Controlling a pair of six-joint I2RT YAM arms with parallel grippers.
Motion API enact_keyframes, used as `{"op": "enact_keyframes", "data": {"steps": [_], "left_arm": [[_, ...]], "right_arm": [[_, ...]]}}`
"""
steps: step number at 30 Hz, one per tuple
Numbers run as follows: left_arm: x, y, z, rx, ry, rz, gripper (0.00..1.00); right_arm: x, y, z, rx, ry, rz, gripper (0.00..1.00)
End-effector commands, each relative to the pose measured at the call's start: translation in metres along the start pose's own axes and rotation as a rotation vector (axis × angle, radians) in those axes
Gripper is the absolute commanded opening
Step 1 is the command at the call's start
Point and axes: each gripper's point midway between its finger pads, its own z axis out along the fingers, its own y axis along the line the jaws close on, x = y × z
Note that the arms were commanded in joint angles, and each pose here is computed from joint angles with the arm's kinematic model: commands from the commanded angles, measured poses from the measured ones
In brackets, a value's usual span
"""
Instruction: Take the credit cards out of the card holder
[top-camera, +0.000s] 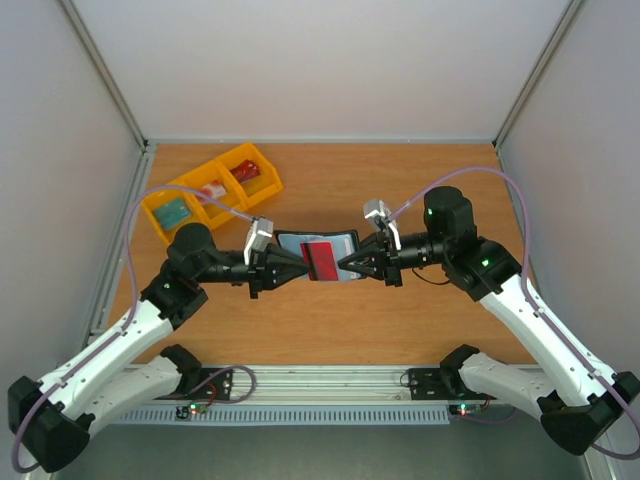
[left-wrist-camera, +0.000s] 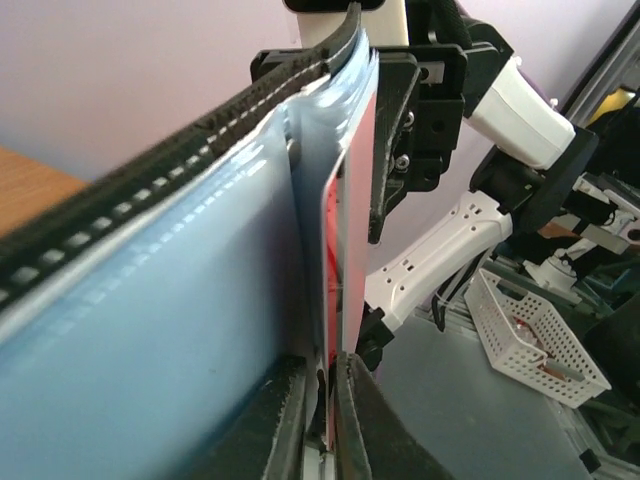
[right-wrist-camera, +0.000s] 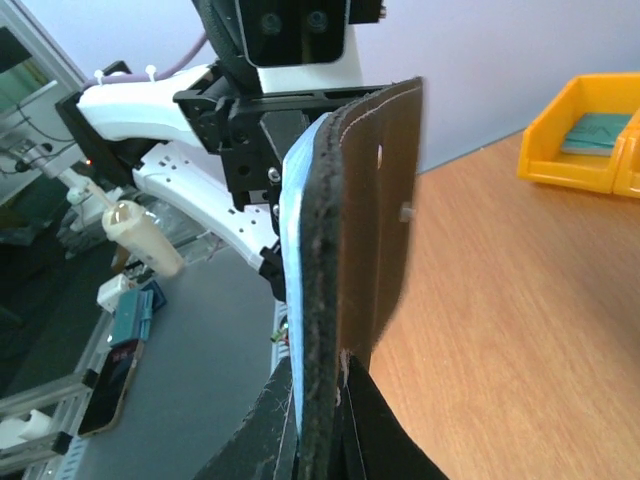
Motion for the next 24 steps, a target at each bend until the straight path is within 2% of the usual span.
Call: {"op": "enact_keyframes", "data": {"steps": [1,3,5,9,11,14,16,19,21,24], "left_arm": [[-0.007,-0.002,0.005,0.018,-0.029,0.011,0.18],[-0.009,-0.001,0.004,0.008,-0.036,-0.006,0.27],[-0.009,0.000,0.005,0.005,-0.037,-0.009,0.29],[-0.012,0.004,0.006,-0.007,-0.042,-0.014,0.09],[-0.014,0.000,0.008,0.010,-0.039,-0.004,0.09],[-0.014,-0.004,0.010,0.032,-0.032,0.007,0.18],[-0.013,-0.006,0.012,0.043,-0.026,0.008,0.20],[-0.014,-0.009,0.012,0.054,-0.025,0.012,0.14],[-0.015,-0.011,0.011,0.059,-0.026,0.018,0.02],[-0.014,-0.012,0.010,0.053,-0.024,0.015,0.00]], "right_arm": [[-0.014,0.020,-0.004,-0.079,-0.037,-0.051,0.01],[-0.014,0.021,-0.005,-0.083,-0.039,-0.054,0.01],[-0.014,0.023,-0.005,-0.090,-0.040,-0.050,0.01],[-0.014,0.024,-0.005,-0.100,-0.039,-0.051,0.01],[-0.014,0.024,-0.005,-0.099,-0.039,-0.049,0.01],[-0.014,0.022,-0.003,-0.102,-0.036,-0.044,0.01],[-0.013,0.020,-0.002,-0.101,-0.035,-0.040,0.01],[-0.013,0.019,-0.002,-0.097,-0.035,-0.041,0.01],[-0.013,0.019,-0.002,-0.091,-0.034,-0.042,0.01],[-0.011,0.017,-0.002,-0.078,-0.028,-0.041,0.01]]}}
